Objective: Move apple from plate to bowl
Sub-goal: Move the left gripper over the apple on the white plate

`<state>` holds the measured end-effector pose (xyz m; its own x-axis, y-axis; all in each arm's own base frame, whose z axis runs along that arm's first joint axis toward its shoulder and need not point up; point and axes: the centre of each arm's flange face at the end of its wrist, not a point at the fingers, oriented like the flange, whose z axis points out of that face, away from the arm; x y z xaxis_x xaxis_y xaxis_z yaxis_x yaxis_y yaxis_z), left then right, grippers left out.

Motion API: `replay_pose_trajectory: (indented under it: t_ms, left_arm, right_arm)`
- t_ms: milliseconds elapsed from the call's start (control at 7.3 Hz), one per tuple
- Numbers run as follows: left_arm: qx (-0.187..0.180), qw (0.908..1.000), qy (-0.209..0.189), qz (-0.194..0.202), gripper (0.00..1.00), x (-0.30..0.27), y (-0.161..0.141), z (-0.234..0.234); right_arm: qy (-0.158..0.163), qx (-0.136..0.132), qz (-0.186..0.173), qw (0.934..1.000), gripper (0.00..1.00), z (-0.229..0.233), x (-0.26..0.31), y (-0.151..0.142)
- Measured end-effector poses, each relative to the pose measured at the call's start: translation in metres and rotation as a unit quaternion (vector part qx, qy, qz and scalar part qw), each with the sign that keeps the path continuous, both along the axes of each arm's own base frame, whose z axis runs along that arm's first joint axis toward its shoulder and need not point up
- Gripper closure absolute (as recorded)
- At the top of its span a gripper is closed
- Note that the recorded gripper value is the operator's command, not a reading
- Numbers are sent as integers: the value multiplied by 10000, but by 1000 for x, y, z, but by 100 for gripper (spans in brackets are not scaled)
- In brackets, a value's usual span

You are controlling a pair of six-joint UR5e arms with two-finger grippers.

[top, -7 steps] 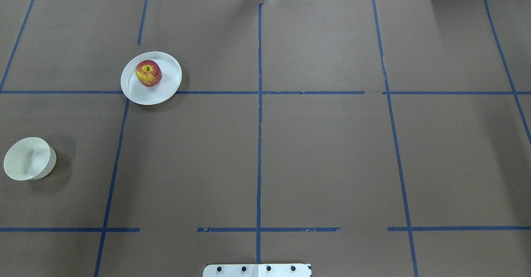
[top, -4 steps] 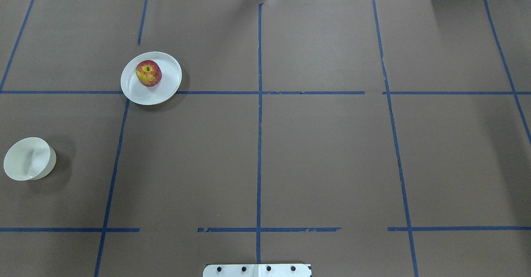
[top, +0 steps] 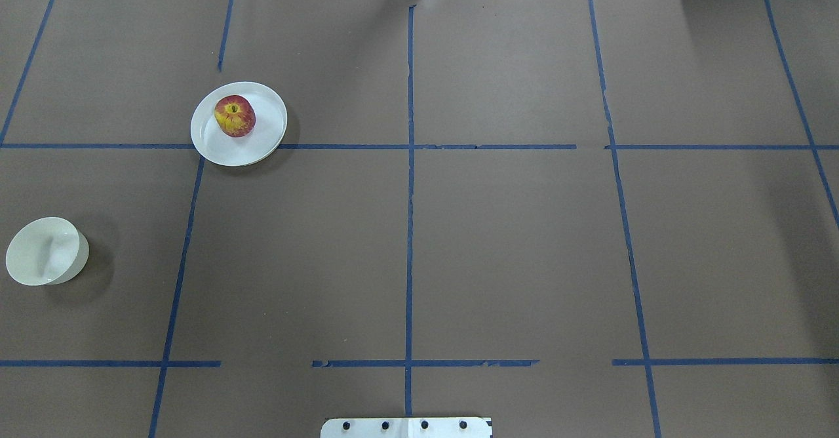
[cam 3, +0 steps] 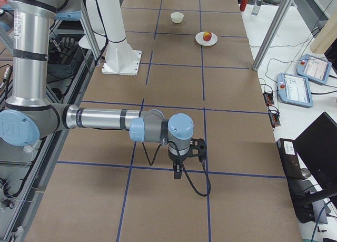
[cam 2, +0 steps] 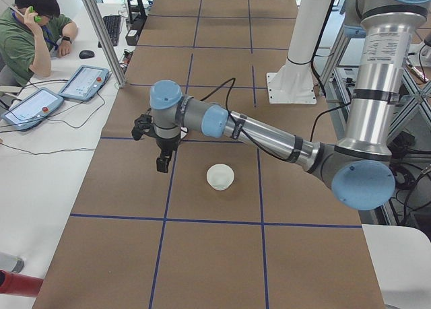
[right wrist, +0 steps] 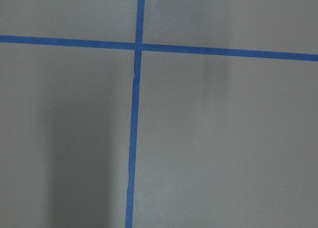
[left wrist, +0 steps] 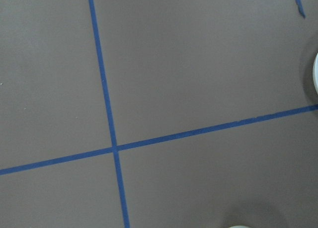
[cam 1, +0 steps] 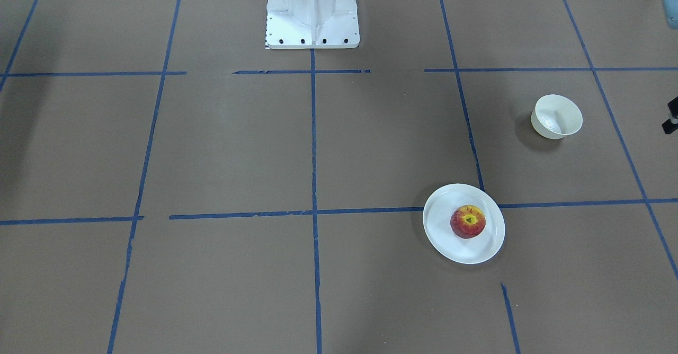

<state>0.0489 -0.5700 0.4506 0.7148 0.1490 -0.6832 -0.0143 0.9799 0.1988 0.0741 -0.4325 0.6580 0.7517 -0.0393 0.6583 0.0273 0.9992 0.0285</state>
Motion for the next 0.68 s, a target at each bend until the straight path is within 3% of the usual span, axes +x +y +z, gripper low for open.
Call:
replay_pose_trajectory:
  t_ms: [411,685]
  left_arm:
    - [-419,9984,340,-159,0,166,-45,-81]
    - [-532,9953,525,-611,0,236,-56,-84]
  right_arm:
    - [0,0,0,10000,0,0,0,0]
    - [0,0,0,10000,0,0,0,0]
